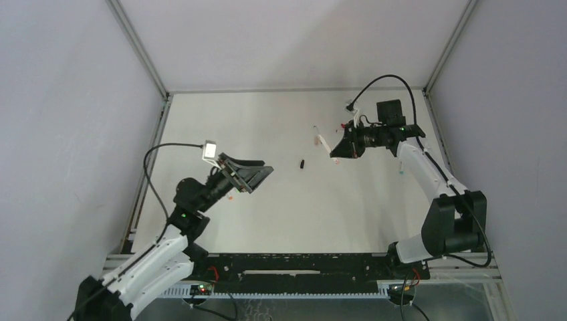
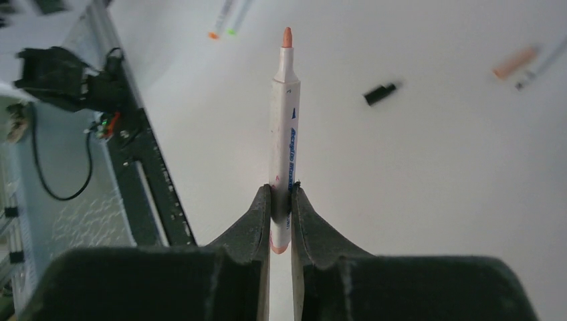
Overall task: Insert the pens into the pen caps
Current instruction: Pick up the pen from the center of the board.
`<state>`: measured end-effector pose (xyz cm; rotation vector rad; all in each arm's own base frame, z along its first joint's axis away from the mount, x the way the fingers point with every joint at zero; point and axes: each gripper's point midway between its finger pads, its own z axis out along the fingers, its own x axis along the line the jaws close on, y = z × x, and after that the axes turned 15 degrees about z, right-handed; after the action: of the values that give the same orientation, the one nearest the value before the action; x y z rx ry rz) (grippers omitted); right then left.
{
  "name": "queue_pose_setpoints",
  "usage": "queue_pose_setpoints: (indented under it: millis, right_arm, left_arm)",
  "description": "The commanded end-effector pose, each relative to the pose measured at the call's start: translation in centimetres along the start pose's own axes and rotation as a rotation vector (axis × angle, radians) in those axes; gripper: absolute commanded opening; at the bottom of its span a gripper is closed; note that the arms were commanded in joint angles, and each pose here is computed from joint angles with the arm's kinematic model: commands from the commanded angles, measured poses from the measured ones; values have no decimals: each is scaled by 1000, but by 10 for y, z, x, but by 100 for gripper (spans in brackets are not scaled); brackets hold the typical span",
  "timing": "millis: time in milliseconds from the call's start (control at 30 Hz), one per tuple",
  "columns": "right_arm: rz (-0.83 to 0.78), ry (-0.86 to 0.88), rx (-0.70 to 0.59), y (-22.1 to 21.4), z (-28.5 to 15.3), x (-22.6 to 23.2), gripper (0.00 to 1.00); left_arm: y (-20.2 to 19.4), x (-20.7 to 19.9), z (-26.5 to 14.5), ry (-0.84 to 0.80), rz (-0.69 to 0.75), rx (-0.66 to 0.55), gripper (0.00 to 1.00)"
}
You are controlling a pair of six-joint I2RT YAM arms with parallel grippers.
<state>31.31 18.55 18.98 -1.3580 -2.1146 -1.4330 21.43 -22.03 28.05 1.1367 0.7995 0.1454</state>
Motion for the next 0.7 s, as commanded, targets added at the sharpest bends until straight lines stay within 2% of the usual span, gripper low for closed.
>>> queue_pose_setpoints:
  millis: [0, 267, 533, 667]
  right_arm:
    - [-132, 234, -40, 3, -20, 52, 0]
    - [-193, 406, -58, -4, -38, 94, 0]
    - [-219, 454, -45, -11, -38, 109, 0]
    - [-230, 457, -34, -14, -35, 111, 0]
  left_arm:
    - [30, -21, 21, -71, -47, -215, 96]
    - [8, -48, 74, -130, -29, -197, 92]
    - [-3, -65, 116, -206, -59, -201, 81]
    - [-11, -67, 128, -218, -71, -173, 72]
